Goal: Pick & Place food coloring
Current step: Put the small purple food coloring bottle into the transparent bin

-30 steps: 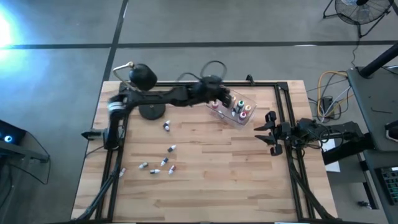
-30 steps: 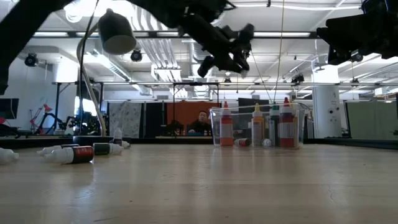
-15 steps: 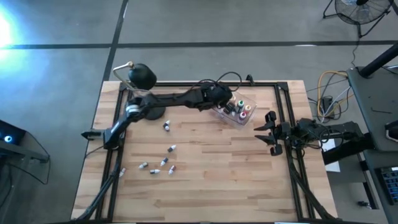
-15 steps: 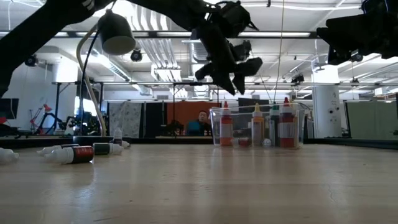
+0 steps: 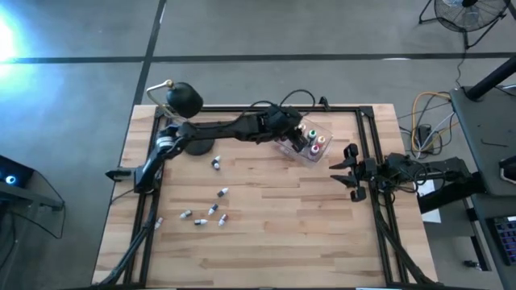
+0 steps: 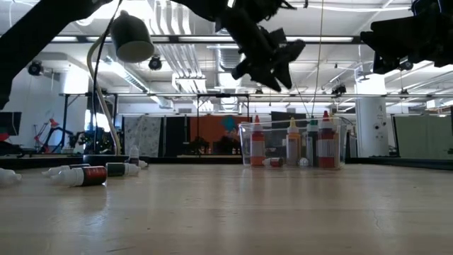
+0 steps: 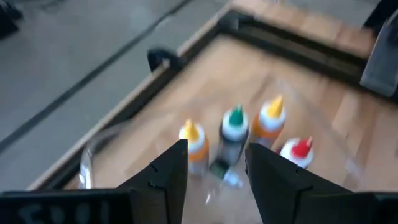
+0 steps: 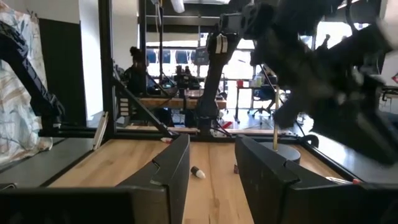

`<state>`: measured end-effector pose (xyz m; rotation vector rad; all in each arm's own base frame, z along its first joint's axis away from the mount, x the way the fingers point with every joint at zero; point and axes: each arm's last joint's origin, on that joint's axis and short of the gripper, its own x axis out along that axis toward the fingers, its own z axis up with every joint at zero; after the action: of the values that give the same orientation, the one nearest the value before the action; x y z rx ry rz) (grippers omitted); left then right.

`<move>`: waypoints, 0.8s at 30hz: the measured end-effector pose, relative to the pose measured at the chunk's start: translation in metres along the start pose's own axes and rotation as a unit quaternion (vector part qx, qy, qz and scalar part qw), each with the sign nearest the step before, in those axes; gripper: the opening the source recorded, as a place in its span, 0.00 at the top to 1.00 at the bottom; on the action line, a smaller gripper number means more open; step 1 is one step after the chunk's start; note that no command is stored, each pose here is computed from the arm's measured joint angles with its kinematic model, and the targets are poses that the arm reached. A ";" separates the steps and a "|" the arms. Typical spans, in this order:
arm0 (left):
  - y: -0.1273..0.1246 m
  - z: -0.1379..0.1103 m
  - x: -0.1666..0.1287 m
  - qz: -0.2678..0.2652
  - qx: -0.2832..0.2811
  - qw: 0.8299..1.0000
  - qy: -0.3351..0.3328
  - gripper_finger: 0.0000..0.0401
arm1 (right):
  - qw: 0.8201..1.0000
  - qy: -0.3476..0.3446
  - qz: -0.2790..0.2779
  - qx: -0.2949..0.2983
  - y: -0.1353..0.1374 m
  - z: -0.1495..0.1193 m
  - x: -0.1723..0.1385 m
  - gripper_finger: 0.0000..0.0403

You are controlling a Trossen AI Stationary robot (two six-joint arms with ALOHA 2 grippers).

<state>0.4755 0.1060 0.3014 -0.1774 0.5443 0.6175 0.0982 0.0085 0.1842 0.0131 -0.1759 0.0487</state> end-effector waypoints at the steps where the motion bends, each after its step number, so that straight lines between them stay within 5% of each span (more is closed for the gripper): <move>1: -0.001 -0.004 0.003 0.002 0.005 1.000 0.011 0.66 | 1.000 0.000 0.000 0.000 0.000 0.000 0.000 0.70; 5: -0.002 -0.013 0.002 0.016 0.025 0.999 0.045 0.66 | 1.000 0.000 0.000 0.000 0.000 0.000 0.000 0.69; 9: 0.006 -0.013 -0.011 0.109 0.005 0.993 0.050 0.66 | 1.000 0.000 0.000 0.000 0.000 0.000 0.000 0.70; 14: 0.021 -0.013 -0.023 0.107 -0.053 0.988 0.096 0.66 | 1.000 0.000 0.000 0.000 0.000 0.000 0.000 0.70; 24: -0.027 -0.043 -0.088 0.135 0.118 0.973 0.144 0.66 | 1.000 0.000 0.000 0.000 0.000 0.000 0.000 0.69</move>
<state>0.4133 0.0261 0.3118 0.0343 0.9265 0.7910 0.0981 0.0085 0.1843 0.0132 -0.1767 0.0487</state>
